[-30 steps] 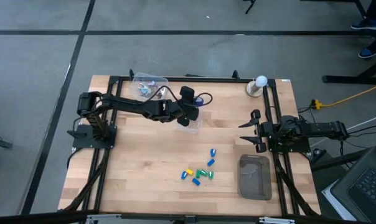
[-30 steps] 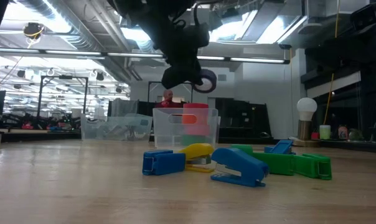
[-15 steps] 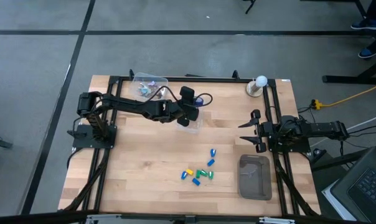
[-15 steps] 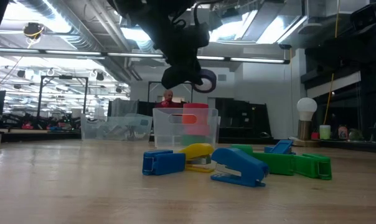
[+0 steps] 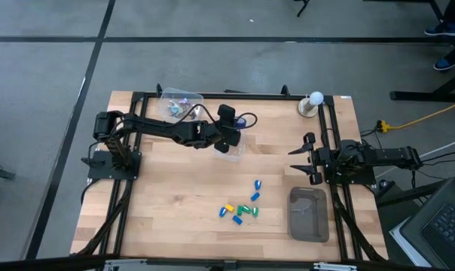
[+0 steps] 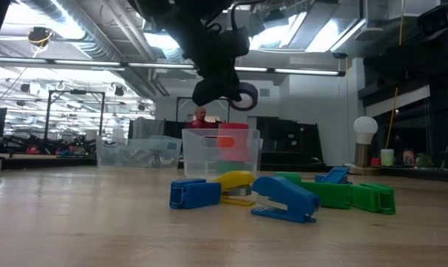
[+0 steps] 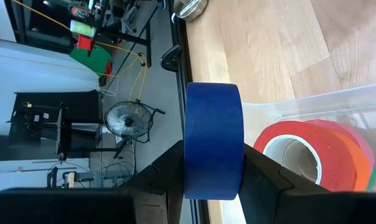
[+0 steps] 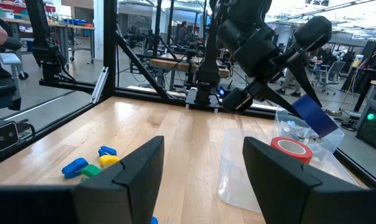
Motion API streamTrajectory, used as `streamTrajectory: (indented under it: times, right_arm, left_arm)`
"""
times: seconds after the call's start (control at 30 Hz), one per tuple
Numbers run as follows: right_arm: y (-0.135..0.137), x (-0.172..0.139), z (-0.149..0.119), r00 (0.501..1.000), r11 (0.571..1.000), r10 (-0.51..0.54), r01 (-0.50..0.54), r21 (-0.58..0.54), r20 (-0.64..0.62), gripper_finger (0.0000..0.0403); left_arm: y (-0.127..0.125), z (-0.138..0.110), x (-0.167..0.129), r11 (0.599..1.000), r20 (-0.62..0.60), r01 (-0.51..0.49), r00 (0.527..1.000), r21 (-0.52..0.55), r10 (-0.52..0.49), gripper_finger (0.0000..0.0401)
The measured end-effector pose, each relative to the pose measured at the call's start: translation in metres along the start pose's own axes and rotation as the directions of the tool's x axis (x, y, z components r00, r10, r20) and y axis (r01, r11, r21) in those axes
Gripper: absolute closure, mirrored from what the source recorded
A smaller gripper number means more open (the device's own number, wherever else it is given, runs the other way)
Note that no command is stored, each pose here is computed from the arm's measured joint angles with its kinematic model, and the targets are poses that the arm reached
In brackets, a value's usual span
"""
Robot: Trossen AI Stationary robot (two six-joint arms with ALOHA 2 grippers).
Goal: Pick and place Stapler, Stapler remover, tape
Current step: Put the blue tape into the bottom transparent bin
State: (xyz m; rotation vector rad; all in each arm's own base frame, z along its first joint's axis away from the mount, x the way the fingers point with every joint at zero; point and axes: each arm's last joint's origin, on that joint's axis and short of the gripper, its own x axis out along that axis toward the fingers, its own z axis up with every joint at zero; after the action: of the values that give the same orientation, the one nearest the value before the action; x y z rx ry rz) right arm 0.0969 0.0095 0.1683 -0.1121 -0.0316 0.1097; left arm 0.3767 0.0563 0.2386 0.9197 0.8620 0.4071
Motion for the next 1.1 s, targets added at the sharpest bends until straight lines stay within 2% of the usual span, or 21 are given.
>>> streamTrajectory:
  times: [0.63, 1.1]
  right_arm:
    - [0.0000, 0.0000, 0.0000, 1.000, 1.000, 0.000, 0.000, 0.000, 0.000, 0.0178]
    - [0.0000, 0.0000, 0.0000, 1.000, 1.000, 0.000, 0.000, 0.000, 0.000, 0.0178]
  left_arm:
    - [0.0001, 0.0000, -0.0002, 1.000, 0.001, 0.001, 1.000, 0.000, -0.001, 0.0285]
    - [-0.0027, -0.0019, -0.0005, 0.999, -0.002, 0.041, 0.999, 0.020, -0.041, 0.0285]
